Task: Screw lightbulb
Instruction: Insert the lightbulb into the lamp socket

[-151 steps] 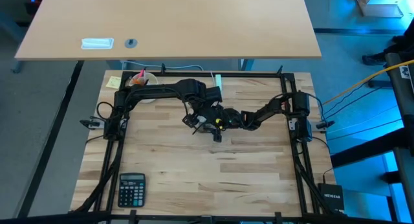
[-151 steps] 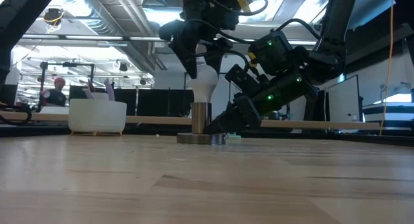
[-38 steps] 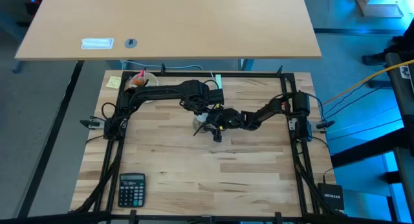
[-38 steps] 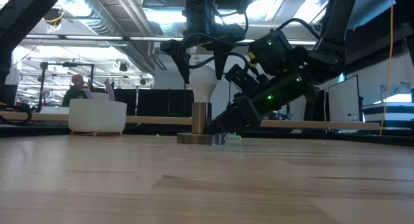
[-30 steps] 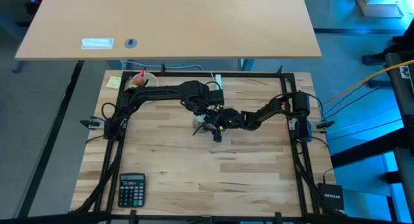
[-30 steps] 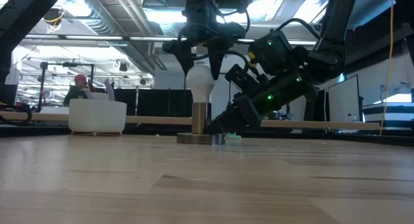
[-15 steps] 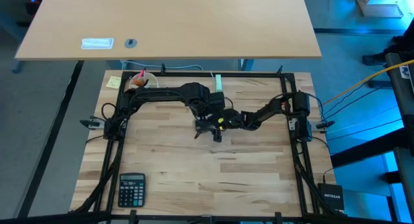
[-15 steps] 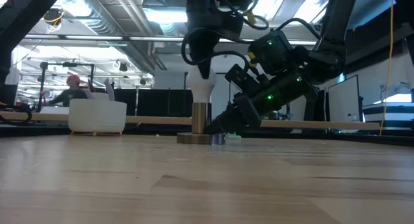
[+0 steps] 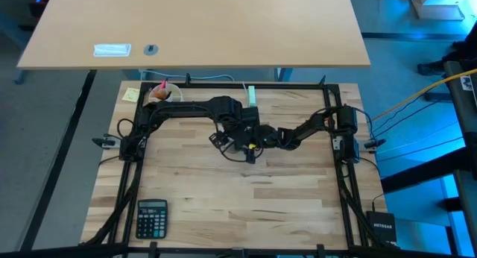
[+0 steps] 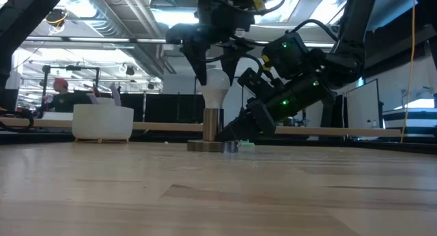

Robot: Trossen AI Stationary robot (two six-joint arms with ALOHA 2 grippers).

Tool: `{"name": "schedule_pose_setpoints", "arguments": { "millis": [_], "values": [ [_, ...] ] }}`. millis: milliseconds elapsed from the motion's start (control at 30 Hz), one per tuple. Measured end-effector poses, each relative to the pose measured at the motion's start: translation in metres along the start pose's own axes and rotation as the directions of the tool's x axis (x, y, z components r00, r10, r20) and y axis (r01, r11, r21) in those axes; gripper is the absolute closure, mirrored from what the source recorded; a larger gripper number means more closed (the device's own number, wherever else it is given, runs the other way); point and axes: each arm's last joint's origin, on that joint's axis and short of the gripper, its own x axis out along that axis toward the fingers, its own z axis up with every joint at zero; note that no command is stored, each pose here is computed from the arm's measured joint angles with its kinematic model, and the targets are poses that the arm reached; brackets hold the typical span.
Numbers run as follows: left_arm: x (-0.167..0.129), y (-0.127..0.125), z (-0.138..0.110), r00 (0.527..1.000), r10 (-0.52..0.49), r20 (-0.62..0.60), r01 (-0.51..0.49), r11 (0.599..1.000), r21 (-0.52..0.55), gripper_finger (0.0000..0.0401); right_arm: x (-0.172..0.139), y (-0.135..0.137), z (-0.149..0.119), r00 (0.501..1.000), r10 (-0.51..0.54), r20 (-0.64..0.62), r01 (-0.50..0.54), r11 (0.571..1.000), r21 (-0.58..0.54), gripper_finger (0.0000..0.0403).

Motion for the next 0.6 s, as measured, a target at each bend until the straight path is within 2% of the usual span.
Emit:
{"name": "schedule_pose_setpoints", "arguments": {
  "millis": [133, 500, 533, 600],
  "values": [
    [0.0, 0.0003, 0.0006, 1.0, 0.005, 0.003, -0.005, 0.998, -0.058, 0.0123, 0.0, -0.0001, 0.0, 1.0, 0.0, 0.0, 0.0, 1.0, -0.001, 0.0175],
    [-0.0003, -0.0017, 0.0019, 1.0, 0.001, -0.008, -0.001, 0.999, -0.053, 0.0123, 0.0, 0.0, -0.0002, 1.0, 0.001, -0.003, -0.001, 1.0, -0.003, 0.0175],
    [-0.0002, -0.0018, 0.0019, 1.0, -0.001, -0.008, 0.0, 0.998, -0.065, 0.0123, 0.0, 0.0, -0.0002, 1.0, 0.001, -0.003, -0.001, 1.0, -0.003, 0.0175],
    [-0.0004, -0.0026, 0.0039, 1.0, 0.003, -0.005, -0.004, 0.982, -0.187, 0.0122, 0.0, 0.0, -0.0002, 1.0, 0.001, -0.003, -0.001, 1.0, -0.004, 0.0175]
  ]
}}
